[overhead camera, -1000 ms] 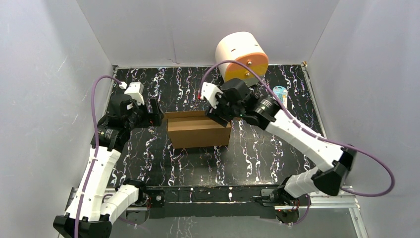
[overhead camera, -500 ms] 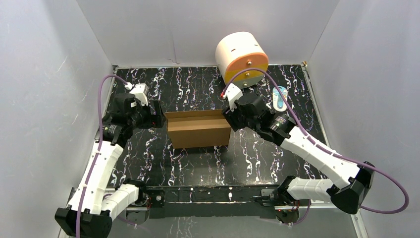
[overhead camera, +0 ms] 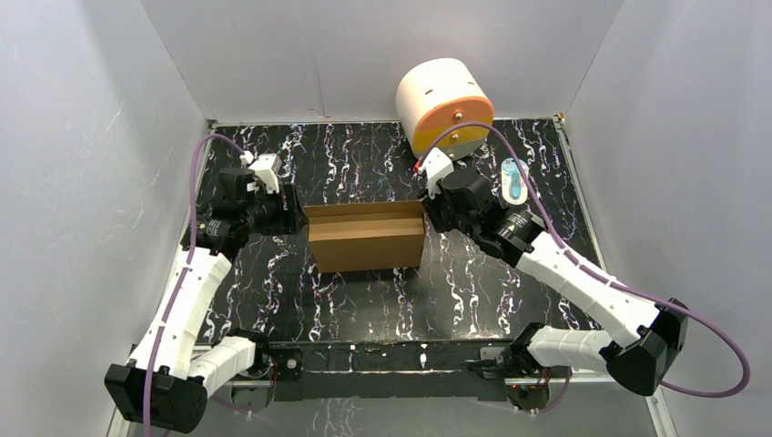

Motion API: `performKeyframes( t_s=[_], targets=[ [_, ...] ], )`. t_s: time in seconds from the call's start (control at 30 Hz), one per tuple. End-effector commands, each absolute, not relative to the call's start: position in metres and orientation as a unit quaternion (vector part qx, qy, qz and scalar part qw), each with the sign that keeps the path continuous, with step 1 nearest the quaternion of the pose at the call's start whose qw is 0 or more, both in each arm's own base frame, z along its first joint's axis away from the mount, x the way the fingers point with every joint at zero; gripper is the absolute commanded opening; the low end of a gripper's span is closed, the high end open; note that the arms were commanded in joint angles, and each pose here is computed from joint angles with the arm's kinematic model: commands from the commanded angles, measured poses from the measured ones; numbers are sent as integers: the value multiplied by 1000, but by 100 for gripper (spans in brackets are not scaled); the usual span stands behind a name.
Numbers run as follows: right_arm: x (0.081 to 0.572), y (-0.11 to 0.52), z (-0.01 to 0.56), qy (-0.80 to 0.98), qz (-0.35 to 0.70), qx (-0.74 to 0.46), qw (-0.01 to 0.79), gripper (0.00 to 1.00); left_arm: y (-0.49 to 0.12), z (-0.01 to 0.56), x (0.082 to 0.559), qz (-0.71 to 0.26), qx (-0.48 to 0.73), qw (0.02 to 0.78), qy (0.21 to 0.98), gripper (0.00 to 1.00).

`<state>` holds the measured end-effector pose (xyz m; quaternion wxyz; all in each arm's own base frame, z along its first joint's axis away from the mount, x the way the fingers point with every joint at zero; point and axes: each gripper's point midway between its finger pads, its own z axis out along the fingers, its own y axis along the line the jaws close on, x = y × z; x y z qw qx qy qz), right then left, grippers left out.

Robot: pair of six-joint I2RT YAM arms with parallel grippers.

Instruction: Fold the paper box

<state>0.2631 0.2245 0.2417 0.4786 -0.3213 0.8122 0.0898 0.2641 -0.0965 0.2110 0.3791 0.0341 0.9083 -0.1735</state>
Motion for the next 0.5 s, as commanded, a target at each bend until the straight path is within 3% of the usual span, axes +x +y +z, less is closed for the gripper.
performKeyframes(
  t_s=[0.0,0.13,0.47],
  targets=[
    [272,232,256,802,109,-299,505,37,-106,230,266,-202,49,393,896,55],
    [272,234,256,806,116,-293,501,28,-112,233,266,-220,50,389,893,43],
    [265,246,260,819,167,-256,486,26,-122,239,261,-253,33,379,889,21]
  ],
)
